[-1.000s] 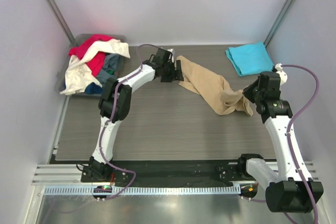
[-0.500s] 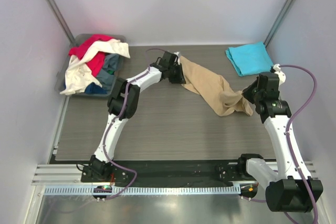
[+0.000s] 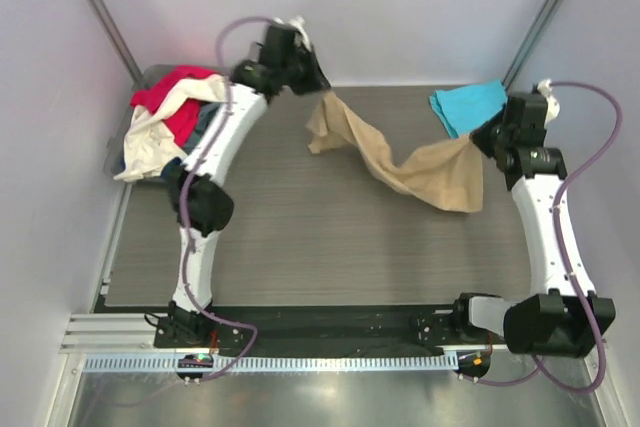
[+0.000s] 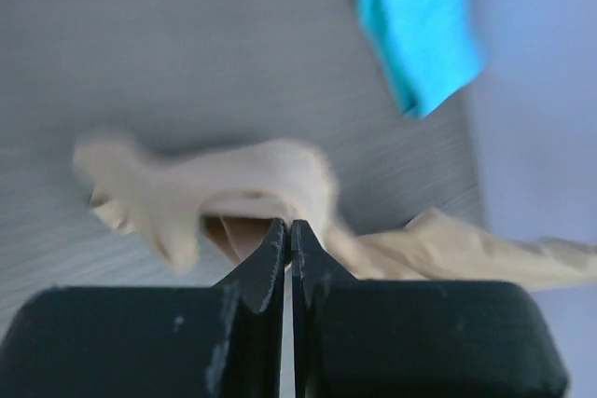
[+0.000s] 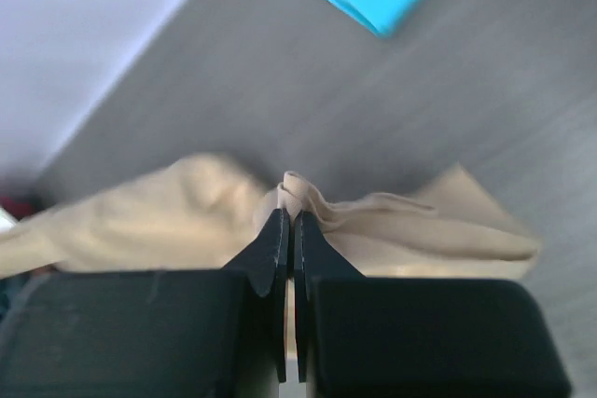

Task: Fold and stack the t-shirts
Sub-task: Flatten the tshirt out

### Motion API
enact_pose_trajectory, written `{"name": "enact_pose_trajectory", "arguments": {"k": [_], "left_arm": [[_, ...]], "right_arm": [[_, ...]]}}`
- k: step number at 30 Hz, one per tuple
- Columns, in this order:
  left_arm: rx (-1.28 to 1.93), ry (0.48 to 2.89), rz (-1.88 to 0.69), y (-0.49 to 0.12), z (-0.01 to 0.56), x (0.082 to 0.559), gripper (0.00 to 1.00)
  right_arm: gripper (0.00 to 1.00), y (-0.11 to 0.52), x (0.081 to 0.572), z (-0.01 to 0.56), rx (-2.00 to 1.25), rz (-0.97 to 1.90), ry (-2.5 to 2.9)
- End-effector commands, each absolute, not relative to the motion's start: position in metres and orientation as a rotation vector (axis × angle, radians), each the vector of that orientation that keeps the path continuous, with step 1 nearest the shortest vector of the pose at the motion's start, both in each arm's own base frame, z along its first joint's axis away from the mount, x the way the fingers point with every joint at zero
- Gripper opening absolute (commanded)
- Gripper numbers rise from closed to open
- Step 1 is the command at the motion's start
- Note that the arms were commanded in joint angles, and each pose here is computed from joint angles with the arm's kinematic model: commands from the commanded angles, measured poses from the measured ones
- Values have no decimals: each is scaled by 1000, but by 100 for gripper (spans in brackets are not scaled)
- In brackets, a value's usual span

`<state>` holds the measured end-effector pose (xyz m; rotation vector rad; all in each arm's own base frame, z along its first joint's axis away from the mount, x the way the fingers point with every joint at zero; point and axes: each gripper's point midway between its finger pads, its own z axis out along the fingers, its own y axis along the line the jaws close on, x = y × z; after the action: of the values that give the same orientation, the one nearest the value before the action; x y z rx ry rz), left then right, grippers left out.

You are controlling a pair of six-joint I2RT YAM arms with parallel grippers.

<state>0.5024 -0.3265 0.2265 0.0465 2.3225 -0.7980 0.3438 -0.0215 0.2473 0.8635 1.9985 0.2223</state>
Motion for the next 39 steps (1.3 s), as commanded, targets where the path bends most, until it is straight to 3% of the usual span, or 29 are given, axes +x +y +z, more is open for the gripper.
{"name": "enact_pose_trajectory", "arguments": {"k": [1,3,9,16,23,27,28,29,30,32,33,34,36,39], "left_arm": [[4,1947,-809,-240,433,459,0],[-32,1874,-801,-204,469,438,0],[-96,1836,-716,-136,484,394,0],[-109,1903,-663,-117,446,344,0],[-116,1927,-617,-104,430,301,0],[-109,1978,-610,-106,421,306,0],[-111,1994,-607,-106,417,309,0],[-120,2025,-605,-107,406,312,0],[-129,2057,-602,-108,395,316,0],[-143,2127,-608,-110,367,321,0],[-155,2156,-605,-110,355,323,0],[-165,2192,-605,-111,341,324,0],[-180,2285,-618,-115,307,321,0],[-184,2338,-623,-116,278,318,0]], "right_arm": [[1,-34,382,357,802,292,1746],[1,-48,386,368,815,250,1727],[1,-84,380,385,849,149,1681],[1,-71,390,326,850,208,1842],[1,-72,377,364,832,211,1743],[6,-72,411,362,808,242,1793],[10,-62,421,364,771,302,1837],[14,-63,448,319,802,310,1959],[18,-64,460,313,795,322,1991],[41,-55,486,242,806,385,2179],[68,-53,496,225,801,410,2219],[76,-49,497,207,769,431,2289],[85,-44,494,181,753,408,2395],[93,-28,470,194,671,316,2380]]}}
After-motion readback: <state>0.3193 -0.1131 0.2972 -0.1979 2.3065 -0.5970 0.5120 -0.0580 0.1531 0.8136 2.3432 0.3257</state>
